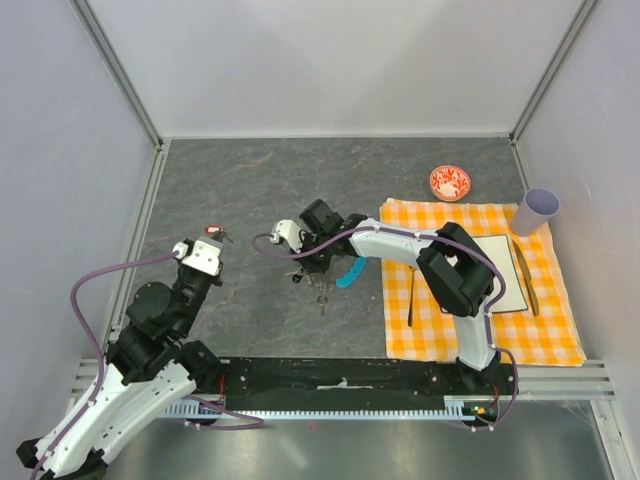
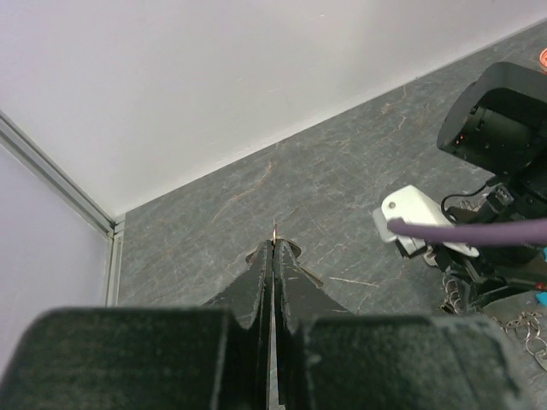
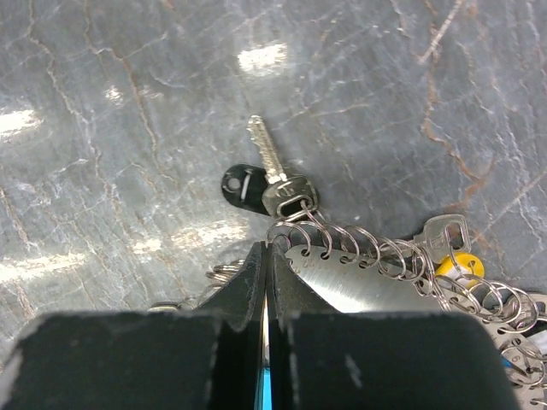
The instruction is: Put the keys on the keyring
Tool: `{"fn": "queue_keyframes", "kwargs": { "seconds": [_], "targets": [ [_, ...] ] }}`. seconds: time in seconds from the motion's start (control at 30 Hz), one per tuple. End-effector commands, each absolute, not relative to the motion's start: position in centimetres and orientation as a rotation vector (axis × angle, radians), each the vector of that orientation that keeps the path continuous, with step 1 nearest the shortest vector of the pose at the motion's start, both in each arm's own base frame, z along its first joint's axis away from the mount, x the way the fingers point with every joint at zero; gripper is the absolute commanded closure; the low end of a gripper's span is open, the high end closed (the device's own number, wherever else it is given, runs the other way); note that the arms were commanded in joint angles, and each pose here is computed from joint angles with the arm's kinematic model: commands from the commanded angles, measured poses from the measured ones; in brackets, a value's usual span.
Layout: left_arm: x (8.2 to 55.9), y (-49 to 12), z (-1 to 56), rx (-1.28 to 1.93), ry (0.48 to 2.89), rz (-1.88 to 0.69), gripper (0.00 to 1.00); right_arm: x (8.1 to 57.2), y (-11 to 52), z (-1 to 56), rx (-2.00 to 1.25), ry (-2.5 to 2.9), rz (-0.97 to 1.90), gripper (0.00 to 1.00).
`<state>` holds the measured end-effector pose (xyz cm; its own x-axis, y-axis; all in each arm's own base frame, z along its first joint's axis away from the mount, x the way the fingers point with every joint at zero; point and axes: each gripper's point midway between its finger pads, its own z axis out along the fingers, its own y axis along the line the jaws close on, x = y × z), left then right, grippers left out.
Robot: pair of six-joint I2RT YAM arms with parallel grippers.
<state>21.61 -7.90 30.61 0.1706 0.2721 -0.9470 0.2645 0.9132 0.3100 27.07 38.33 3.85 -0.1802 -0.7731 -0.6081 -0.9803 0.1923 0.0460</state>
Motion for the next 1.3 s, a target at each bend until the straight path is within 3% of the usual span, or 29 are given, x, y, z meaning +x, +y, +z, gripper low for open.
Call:
{"fn": "queue_keyframes", "kwargs": {
  "seconds": [0.0,0.43,0.7,0.93,1.13,1.27],
  "targets": [
    [21.7,-8.4,31.4,0.421,1.389,-0.043,0.98,28.2,39.1,4.4,-1.513,2.047,0.711,1.00],
    [21.7,-8.5,31.4,0.426,1.387,-0.049,0.98,31.2,36.4,4.0,-1.282,2.147,0.718,0.94],
    [21.8,-8.6,31.3,0.430,1.389,-0.052,0.98,32.0,36.4,5.4,-1.226,2.121,0.715,1.00],
    [21.7,-8.6,31.5,0.430,1.382,-0.059,0.98,28.9,38.2,7.7,-1.208,2.099,0.967,1.00],
    [21.6,-8.7,31.5,0.429,1.381,-0.067,0.98,21.9,40.6,9.4,-1.320,2.048,1.287,1.00],
    [21.6,-8.8,31.6,0.430,1.380,-0.073,0.98,22.6,39.9,7.8,-1.263,2.129,1.200,1.00]
  ]
}}
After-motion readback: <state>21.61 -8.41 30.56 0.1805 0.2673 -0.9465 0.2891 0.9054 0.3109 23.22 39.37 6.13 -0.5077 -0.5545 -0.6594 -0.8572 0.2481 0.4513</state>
